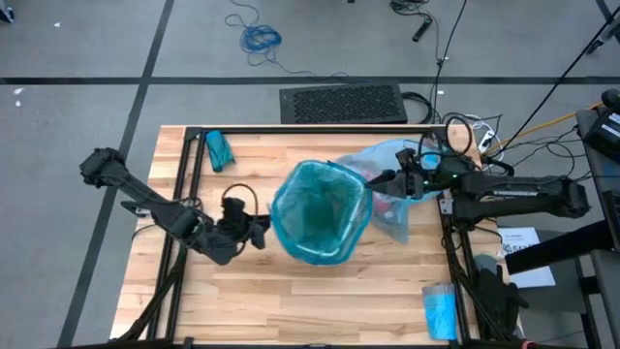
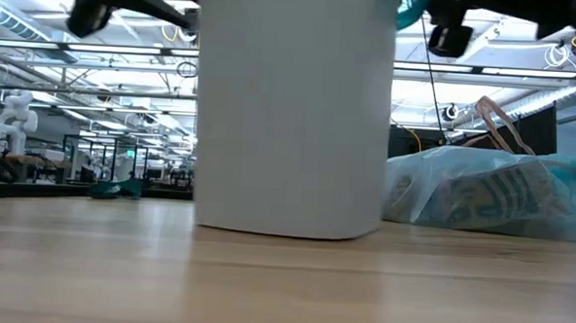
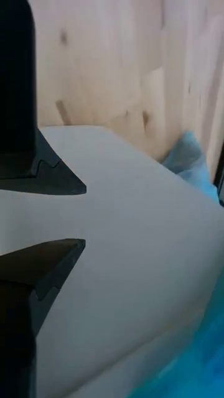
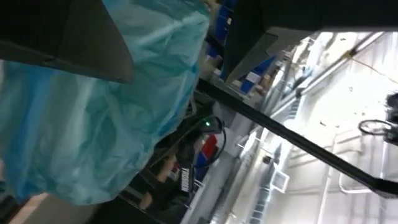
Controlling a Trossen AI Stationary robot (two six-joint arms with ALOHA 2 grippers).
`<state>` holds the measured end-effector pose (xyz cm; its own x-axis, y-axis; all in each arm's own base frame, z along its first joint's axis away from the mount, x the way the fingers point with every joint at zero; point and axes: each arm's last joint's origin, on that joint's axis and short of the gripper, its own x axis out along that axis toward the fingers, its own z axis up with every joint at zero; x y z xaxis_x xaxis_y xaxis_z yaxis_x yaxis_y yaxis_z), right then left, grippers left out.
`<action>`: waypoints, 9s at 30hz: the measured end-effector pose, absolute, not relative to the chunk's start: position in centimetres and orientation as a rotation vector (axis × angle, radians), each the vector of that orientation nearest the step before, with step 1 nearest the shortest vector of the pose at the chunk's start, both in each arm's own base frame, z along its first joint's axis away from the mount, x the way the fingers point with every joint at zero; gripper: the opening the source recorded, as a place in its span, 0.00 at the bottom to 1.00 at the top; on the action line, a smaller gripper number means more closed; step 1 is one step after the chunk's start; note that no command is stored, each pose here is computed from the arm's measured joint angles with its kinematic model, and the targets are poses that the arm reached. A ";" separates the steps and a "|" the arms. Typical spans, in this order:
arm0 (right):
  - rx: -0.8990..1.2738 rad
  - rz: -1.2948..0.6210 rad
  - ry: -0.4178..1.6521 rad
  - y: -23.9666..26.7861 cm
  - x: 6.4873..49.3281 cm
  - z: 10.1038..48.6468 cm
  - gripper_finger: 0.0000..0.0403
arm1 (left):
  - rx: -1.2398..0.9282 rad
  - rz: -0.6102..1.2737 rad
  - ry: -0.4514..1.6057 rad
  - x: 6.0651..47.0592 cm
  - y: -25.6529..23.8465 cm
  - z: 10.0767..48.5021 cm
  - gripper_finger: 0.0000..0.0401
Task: Place trash/remove bag and relplace
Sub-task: Insert the blue trash bag into the white trash bin
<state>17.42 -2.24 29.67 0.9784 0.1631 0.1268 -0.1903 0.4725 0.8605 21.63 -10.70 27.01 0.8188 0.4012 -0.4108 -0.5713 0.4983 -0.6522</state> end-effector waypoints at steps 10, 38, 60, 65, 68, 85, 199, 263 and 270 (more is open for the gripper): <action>1.009 0.173 -0.047 -1.6 13.1 30.5 0.60 | -1.020 0.476 0.124 22.1 -12.0 31.4 0.30; 0.966 0.134 0.050 -1.5 11.7 29.6 0.60 | -1.347 0.351 0.235 23.5 -13.4 36.8 0.16; 0.979 0.116 0.085 -1.5 11.7 29.2 0.60 | -1.318 0.375 0.254 24.5 -11.6 36.6 0.01; 0.980 0.113 0.088 -1.5 11.7 29.2 0.60 | -1.282 0.378 0.210 24.1 -12.0 37.5 0.00; 0.980 0.112 0.088 -1.5 11.7 29.2 0.60 | -1.264 0.373 0.192 23.8 -12.4 37.9 0.00; 1.002 0.066 0.181 -1.9 13.7 28.0 0.60 | -1.282 0.505 0.283 20.4 -14.4 36.8 0.00; 0.989 0.152 0.199 -4.5 17.4 27.1 0.12 | -1.238 0.541 0.464 24.9 -13.7 34.1 0.00; 0.938 0.035 0.493 -5.0 18.3 23.0 0.00 | -1.125 0.634 0.555 31.0 -13.1 28.6 0.00; 0.945 0.054 0.427 -4.6 17.4 24.3 0.07 | -1.133 0.593 0.534 30.5 -13.0 29.9 0.00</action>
